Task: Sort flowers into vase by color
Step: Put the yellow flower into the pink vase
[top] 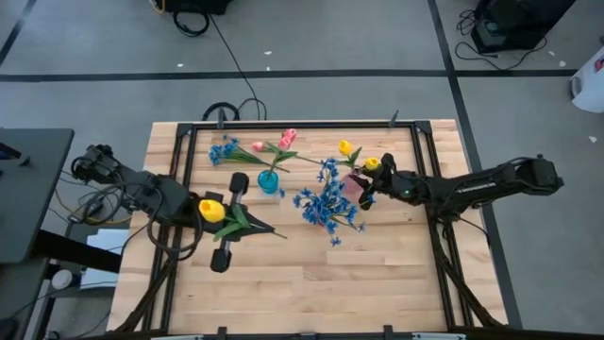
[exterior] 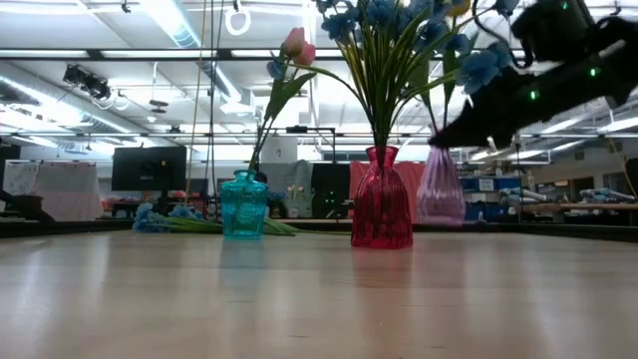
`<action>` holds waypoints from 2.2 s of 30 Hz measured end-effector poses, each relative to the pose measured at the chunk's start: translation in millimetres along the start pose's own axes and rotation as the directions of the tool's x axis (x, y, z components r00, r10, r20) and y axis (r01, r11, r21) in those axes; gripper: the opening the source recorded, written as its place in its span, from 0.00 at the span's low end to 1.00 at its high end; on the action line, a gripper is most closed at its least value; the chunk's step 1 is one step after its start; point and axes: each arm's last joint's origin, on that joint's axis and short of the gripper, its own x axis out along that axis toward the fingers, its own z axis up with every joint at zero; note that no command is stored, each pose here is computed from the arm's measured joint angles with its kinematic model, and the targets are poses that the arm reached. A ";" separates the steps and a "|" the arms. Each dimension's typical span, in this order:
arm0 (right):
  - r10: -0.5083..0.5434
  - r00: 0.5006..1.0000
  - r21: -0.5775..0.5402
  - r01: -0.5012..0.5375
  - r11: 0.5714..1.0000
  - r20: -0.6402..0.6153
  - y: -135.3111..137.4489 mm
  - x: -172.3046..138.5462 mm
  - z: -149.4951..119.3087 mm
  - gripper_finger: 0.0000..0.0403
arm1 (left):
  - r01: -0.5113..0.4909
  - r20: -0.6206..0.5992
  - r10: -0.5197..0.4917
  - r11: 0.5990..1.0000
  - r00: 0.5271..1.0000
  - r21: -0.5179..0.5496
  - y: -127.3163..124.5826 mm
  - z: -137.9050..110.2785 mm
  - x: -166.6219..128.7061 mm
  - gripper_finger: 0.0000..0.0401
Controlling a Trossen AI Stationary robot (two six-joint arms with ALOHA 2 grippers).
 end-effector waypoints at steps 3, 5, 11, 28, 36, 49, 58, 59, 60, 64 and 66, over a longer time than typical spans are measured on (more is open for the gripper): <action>0.000 1.000 -0.022 0.000 1.000 -0.012 3.6 -3.6 15.1 0.29 | -0.001 -0.003 0.001 1.000 1.000 -0.014 -0.1 -0.4 0.1 0.03; -0.001 1.000 -0.045 0.000 0.999 -0.022 5.9 -7.3 30.4 0.29 | -0.002 -0.004 0.002 1.000 1.000 -0.017 -0.1 -0.4 0.1 0.03; -0.045 0.999 -0.098 0.043 0.994 -0.015 10.7 -30.4 99.4 0.29 | -0.029 -0.014 0.029 0.999 0.999 -0.015 0.7 -1.0 0.1 0.03; 0.514 0.851 -0.096 -0.505 0.858 0.107 60.1 -117.4 217.9 0.29 | -0.034 0.040 0.036 0.999 0.999 -0.036 5.7 7.6 -10.4 0.03; 0.630 0.776 -0.086 -0.629 0.772 -0.021 119.9 -116.7 189.6 0.29 | 0.016 0.098 -0.006 0.995 0.995 -0.100 5.3 12.7 -11.0 0.03; 0.672 0.729 0.018 -0.676 0.737 -0.133 194.7 -108.6 96.8 0.29 | 0.123 0.046 -0.119 0.988 0.992 -0.096 -51.1 -12.7 37.5 0.03; 0.602 0.779 -0.023 -0.614 0.789 -0.175 216.4 -99.0 11.4 0.30 | 0.044 0.040 -0.040 0.994 0.998 -0.105 -93.7 -46.3 86.1 0.03; 0.603 0.779 -0.020 -0.615 0.788 -0.171 219.2 -97.0 6.5 0.30 | 0.029 0.039 -0.025 0.994 0.999 -0.106 -96.7 -50.8 91.6 0.03; 0.602 0.781 -0.018 -0.613 0.790 -0.165 222.1 -95.0 2.5 0.30 | 0.019 0.038 -0.015 0.994 0.999 -0.106 -99.7 -55.1 96.4 0.03; 0.598 0.779 -0.072 -0.619 0.782 -0.188 231.7 -87.4 -17.7 0.30 | -0.020 0.010 0.021 0.995 1.000 -0.094 -110.9 -77.5 116.8 0.03; 0.609 0.774 -0.084 -0.628 0.774 -0.174 236.5 -87.0 -21.3 0.30 | -0.049 0.019 0.051 0.994 0.999 -0.101 -112.7 -82.9 122.9 0.03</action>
